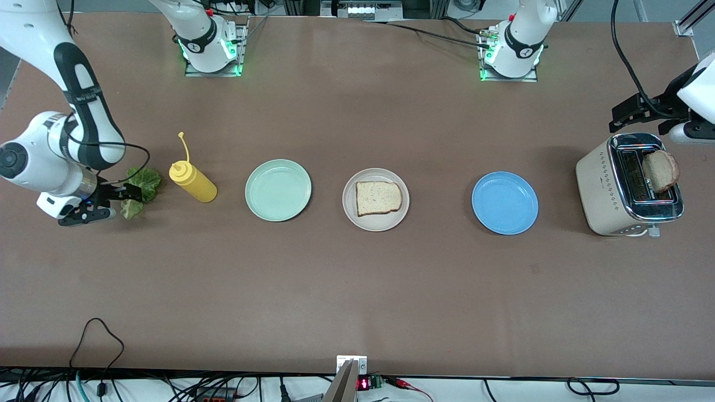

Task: Make sandwich in beige plate with both arms
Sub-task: 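Lower the right gripper onto the green lettuce leaf and grasp it, then carry the lettuce leaf over the bread on the beige plate, then lower the lettuce onto the bread and open the right gripper, then withdraw the right gripper while the left gripper reaches the toaster, then grasp the second bread slice and lift it with the left gripper, then carry the bread over the lettuce on the beige plate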

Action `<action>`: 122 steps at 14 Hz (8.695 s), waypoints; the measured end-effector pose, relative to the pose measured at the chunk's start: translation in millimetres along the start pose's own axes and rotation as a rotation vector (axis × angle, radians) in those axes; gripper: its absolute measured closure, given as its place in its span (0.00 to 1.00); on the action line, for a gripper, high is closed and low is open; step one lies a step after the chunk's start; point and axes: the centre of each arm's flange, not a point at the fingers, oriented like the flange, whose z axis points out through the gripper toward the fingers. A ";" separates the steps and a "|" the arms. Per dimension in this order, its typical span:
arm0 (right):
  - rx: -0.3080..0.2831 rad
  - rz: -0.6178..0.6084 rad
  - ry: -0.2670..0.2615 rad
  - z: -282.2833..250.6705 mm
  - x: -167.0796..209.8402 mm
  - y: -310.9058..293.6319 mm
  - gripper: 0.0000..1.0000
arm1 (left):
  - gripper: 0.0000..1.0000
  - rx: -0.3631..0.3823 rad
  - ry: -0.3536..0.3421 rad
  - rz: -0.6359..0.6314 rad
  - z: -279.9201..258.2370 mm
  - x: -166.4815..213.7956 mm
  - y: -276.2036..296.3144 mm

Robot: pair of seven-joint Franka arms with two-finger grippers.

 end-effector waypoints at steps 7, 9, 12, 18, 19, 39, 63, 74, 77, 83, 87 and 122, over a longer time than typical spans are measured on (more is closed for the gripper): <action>-0.004 0.000 0.003 7.6 0.8 0.6 0.68 | 0.00 0.000 0.000 0.000 0.0 0.0 0.0; -0.008 -0.006 0.008 4.6 2.5 0.6 0.87 | 0.00 0.000 0.000 0.000 0.0 0.0 0.0; -0.021 -0.103 0.034 -20.1 12.0 1.9 0.96 | 0.00 0.000 0.000 0.000 0.0 0.0 -0.1; -0.021 -0.393 0.062 -133.6 34.8 -9.4 0.96 | 0.00 0.000 0.000 -0.001 0.0 0.0 -0.3; -0.015 -0.438 0.057 -153.8 38.5 -17.9 0.96 | 0.00 0.000 0.000 -0.001 0.0 0.0 -0.4; 0.262 -1.094 0.191 -270.8 98.5 -476.5 0.96 | 0.00 0.000 -0.006 -0.003 3.1 1.9 -1.5; 0.128 -0.891 0.521 -75.2 102.9 -675.3 0.54 | 0.00 0.000 -0.007 -0.003 3.5 2.4 -1.6; 0.175 -0.509 0.280 -255.2 134.4 -486.8 0.00 | 0.00 -0.003 -0.068 -0.001 22.2 11.0 0.7; 0.144 -0.395 0.211 -279.5 130.7 -429.2 0.00 | 0.00 -0.002 -0.139 -0.011 43.6 32.2 -4.4; 0.123 -0.218 0.133 -305.1 123.6 -286.2 0.00 | 0.00 0.096 -0.242 -0.081 94.4 52.0 -102.8; 0.112 -0.088 0.065 -338.5 88.6 -209.5 0.00 | 0.00 0.090 -0.211 -0.015 120.2 51.1 -185.5; 0.048 0.164 0.135 -389.6 -8.5 -156.4 0.00 | 0.91 -0.431 -0.459 0.191 134.5 61.8 35.0</action>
